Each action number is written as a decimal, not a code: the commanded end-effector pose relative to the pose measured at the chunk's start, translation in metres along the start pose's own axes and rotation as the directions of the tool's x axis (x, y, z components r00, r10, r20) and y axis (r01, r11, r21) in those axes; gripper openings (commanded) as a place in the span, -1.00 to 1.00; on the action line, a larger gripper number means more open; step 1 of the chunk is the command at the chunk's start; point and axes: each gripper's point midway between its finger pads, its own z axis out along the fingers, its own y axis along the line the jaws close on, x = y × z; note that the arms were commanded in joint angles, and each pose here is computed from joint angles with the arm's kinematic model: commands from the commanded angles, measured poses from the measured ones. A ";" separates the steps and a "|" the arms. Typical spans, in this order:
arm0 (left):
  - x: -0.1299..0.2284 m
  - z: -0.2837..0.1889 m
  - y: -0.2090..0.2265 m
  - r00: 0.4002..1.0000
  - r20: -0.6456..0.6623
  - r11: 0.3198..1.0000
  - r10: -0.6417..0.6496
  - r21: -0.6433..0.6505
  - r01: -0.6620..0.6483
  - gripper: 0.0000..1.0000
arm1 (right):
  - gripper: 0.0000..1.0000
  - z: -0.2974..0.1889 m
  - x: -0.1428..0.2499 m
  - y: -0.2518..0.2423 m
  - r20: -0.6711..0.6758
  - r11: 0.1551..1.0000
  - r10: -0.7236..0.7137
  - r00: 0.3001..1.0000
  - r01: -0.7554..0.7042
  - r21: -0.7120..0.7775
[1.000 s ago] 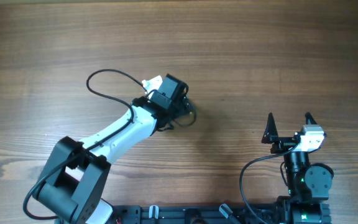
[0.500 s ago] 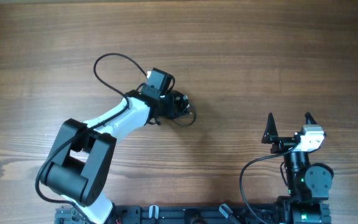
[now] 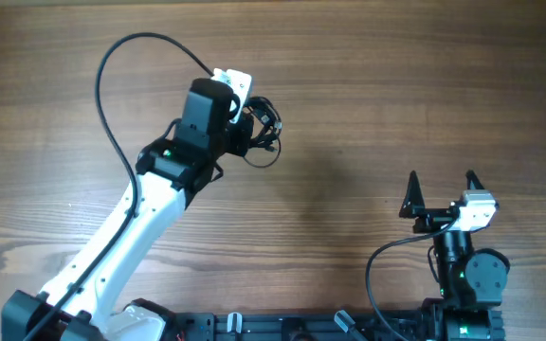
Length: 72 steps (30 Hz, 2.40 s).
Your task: Untangle cables
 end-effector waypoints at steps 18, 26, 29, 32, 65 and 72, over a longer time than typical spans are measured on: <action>-0.011 0.000 -0.015 0.625 -0.054 0.619 -0.779 0.094 0.780 -0.92 | 1.00 0.038 -0.035 0.114 -0.588 0.633 0.374 0.717 -0.661 -0.403; -0.013 -0.005 0.004 0.326 -0.204 0.303 -0.923 0.136 0.943 -0.92 | 1.00 0.082 0.026 0.130 -0.773 0.115 0.624 -0.115 -0.965 0.237; -0.014 -0.005 0.005 0.325 -0.217 0.299 -0.921 0.143 0.943 -0.92 | 0.99 0.092 0.037 0.156 -0.786 0.047 0.588 -0.191 -0.962 0.268; -0.014 -0.008 -0.010 0.340 -0.268 0.305 -0.902 0.164 0.938 -0.92 | 0.90 0.104 0.051 0.184 -0.730 -0.047 0.613 -0.302 -0.936 0.348; -0.029 -0.023 -0.048 0.435 -0.247 0.380 -0.866 0.242 0.893 -0.92 | -0.88 0.147 0.088 0.128 -0.591 0.460 0.734 0.334 -0.885 0.071; -0.038 -0.025 -0.027 0.469 -0.210 0.406 -0.858 0.282 0.869 -0.92 | -0.90 0.145 0.106 0.076 -0.597 0.513 0.723 0.347 -0.849 0.129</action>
